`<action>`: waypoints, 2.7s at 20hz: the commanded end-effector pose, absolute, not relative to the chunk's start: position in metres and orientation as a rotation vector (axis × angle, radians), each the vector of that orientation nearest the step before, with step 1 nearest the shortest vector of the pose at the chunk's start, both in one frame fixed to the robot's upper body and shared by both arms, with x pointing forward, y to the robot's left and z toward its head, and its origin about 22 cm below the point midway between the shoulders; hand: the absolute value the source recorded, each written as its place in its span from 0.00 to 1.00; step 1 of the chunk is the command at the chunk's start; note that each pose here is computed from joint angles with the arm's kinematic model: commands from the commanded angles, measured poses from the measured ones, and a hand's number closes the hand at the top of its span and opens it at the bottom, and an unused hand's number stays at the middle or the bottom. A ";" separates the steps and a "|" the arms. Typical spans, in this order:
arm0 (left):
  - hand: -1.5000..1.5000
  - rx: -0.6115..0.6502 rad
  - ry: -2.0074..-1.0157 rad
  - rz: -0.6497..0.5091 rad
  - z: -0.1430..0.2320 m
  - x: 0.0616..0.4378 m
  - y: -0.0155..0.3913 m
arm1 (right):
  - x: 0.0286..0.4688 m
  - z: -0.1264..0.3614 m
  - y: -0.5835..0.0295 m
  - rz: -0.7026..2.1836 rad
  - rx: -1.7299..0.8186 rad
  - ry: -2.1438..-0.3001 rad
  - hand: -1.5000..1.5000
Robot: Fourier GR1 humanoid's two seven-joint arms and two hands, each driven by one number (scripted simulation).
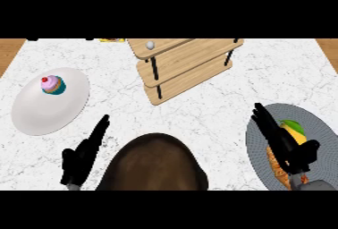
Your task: Pick the lemon from the placemat and place it in the tiered shelf
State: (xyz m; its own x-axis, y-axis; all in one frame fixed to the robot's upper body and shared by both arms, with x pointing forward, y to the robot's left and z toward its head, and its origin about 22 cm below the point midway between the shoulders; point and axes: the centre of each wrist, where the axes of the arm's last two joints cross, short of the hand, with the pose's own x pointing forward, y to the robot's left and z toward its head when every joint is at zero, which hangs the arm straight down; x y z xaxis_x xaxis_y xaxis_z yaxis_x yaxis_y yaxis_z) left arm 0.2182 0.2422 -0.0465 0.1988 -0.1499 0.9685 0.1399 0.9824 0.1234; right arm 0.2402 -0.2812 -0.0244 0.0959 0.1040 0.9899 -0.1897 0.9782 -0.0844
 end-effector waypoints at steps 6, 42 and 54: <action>0.50 0.149 -1.198 0.024 -0.042 0.219 0.295 | 0.279 0.125 -0.432 0.329 -0.227 -1.935 1.00; 0.50 0.089 -1.115 0.047 -0.027 0.230 0.291 | 0.289 0.167 -0.402 0.895 -0.430 -1.224 0.00; 0.50 0.083 -1.113 0.039 -0.030 0.236 0.299 | 0.270 0.134 -0.368 1.019 -0.509 -1.058 0.00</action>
State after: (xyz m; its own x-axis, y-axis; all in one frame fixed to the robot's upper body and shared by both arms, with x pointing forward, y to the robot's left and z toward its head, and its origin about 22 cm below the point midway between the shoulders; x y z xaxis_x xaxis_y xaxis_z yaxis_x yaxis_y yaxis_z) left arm 0.2476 0.2904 -0.0182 0.3873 0.0004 0.9220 -0.0688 0.9972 0.0285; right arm 0.2778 -0.3847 0.1440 0.1021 0.8560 0.5067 -0.4346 0.4966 -0.7514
